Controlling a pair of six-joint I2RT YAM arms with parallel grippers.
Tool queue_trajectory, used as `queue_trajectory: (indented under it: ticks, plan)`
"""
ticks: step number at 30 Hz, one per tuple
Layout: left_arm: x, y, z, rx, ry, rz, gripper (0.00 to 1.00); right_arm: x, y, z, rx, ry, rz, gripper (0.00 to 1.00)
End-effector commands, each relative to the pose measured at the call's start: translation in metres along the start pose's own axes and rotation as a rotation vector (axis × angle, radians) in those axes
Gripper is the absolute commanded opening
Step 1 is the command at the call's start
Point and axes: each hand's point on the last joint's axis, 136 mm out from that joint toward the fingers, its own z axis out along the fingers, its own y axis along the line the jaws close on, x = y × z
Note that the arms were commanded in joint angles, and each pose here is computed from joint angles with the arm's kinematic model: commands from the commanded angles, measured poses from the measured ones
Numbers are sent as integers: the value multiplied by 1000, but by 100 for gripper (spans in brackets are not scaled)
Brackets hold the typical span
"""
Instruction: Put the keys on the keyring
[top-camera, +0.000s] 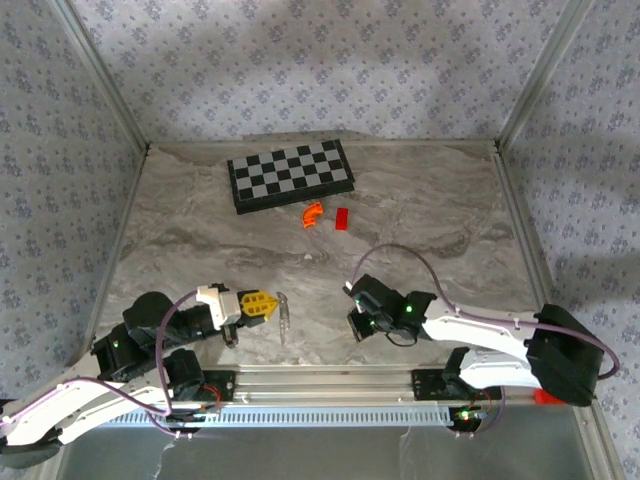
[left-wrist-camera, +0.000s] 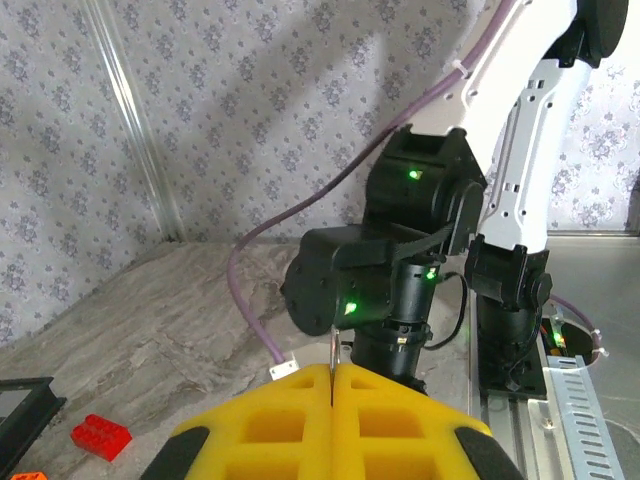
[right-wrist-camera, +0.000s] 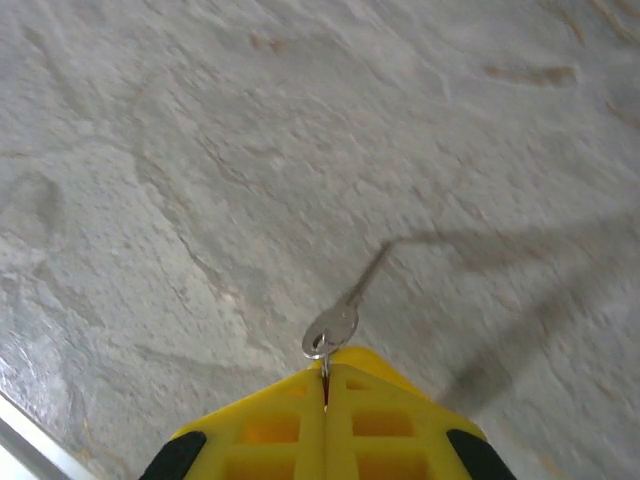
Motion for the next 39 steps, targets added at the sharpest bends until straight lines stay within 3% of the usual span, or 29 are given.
queue_trajectory:
  ticks: [1,9,18,21,25,32,35,39]
  plan:
    - [-14,0,-1,0,-56,10,0,44,-33,-6,188,249,45,0]
    - [-15,0,-4,-3,-72,9,0,47,-32,-4,227,353,-11,0]
    - [-16,-2,-4,3,-78,10,0,39,-26,2,211,353,-56,2]
    - [-15,-1,-4,2,-72,5,0,33,-22,3,186,311,-49,12]
    - [-14,-2,-2,8,-63,0,0,25,-18,-4,150,232,-13,34]
    - [-13,-3,-2,8,-61,-3,0,18,-16,-19,0,-65,137,68]
    - [-14,-3,-1,12,-65,-1,0,32,-29,-17,-30,-128,227,73]
    - [-13,-4,0,19,-60,-1,0,31,-27,-19,-139,-247,305,73]
